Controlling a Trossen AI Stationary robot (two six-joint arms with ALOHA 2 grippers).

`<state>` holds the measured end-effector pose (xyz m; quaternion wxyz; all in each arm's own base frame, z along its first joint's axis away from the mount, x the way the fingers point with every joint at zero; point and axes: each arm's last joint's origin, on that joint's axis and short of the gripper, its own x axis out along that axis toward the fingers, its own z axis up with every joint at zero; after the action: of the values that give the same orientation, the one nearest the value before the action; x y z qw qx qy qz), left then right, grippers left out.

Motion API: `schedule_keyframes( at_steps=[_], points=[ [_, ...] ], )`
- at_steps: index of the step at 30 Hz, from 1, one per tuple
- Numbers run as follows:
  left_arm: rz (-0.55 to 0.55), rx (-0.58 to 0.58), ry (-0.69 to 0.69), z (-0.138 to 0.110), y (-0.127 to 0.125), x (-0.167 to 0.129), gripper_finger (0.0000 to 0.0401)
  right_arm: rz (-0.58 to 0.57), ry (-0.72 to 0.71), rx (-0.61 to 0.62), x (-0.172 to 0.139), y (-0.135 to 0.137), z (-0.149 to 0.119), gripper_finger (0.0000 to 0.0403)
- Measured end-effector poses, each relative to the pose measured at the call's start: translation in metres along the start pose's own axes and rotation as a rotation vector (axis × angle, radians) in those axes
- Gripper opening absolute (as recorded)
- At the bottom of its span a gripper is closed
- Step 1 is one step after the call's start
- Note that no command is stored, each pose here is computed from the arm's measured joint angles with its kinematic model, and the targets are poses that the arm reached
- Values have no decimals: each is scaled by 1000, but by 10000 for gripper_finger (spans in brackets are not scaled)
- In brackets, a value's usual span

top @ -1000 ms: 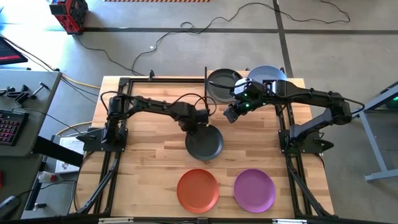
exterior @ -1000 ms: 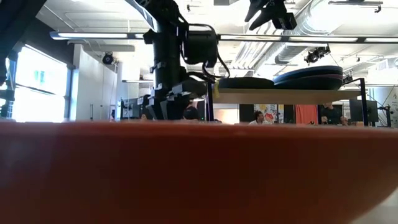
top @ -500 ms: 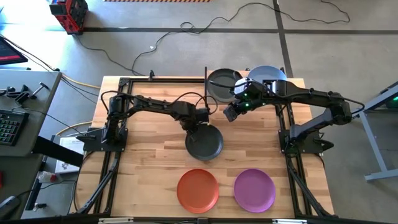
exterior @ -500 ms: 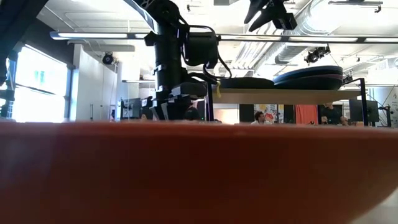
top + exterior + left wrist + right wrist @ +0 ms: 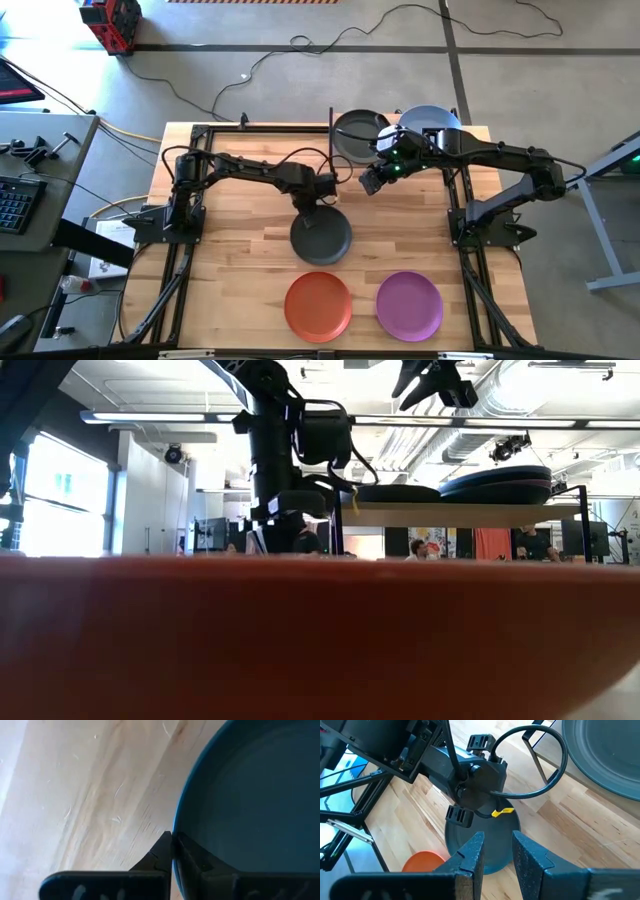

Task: Place and stack plates onto a shelf
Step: Stack the black plate on top of the black plate on the shelf

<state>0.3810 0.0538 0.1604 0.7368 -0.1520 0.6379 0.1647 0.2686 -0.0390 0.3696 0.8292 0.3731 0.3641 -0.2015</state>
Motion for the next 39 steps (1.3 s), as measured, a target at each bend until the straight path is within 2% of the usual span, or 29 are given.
schedule_keyframes(
  at_steps=[4, 12, 19, 23, 30, 34, 39],
  points=[
    [-1, 38, -4, 0, 0, -6, 2, 0, 0, -2, 0, 0, 0, 80],
    [29, 110, -23, -8, 5, -39, 1, 9, -11, -30, 0, 1, 1, 83],
    [63, 147, -111, -19, 11, -84, 1, -30, -58, -30, 0, 0, 3, 134],
    [67, 125, -162, -30, 21, -113, 0, -31, -59, -28, 0, 0, 3, 155],
    [136, 33, -326, -45, 41, -160, 0, -80, -55, -68, 19, 1, 7, 152],
    [190, -5, -388, -51, 49, -174, 0, -56, -85, -87, 33, 6, 13, 146],
    [195, -16, -404, -53, 52, -178, 0, -43, -100, -88, 52, 10, 18, 140]
  ],
)
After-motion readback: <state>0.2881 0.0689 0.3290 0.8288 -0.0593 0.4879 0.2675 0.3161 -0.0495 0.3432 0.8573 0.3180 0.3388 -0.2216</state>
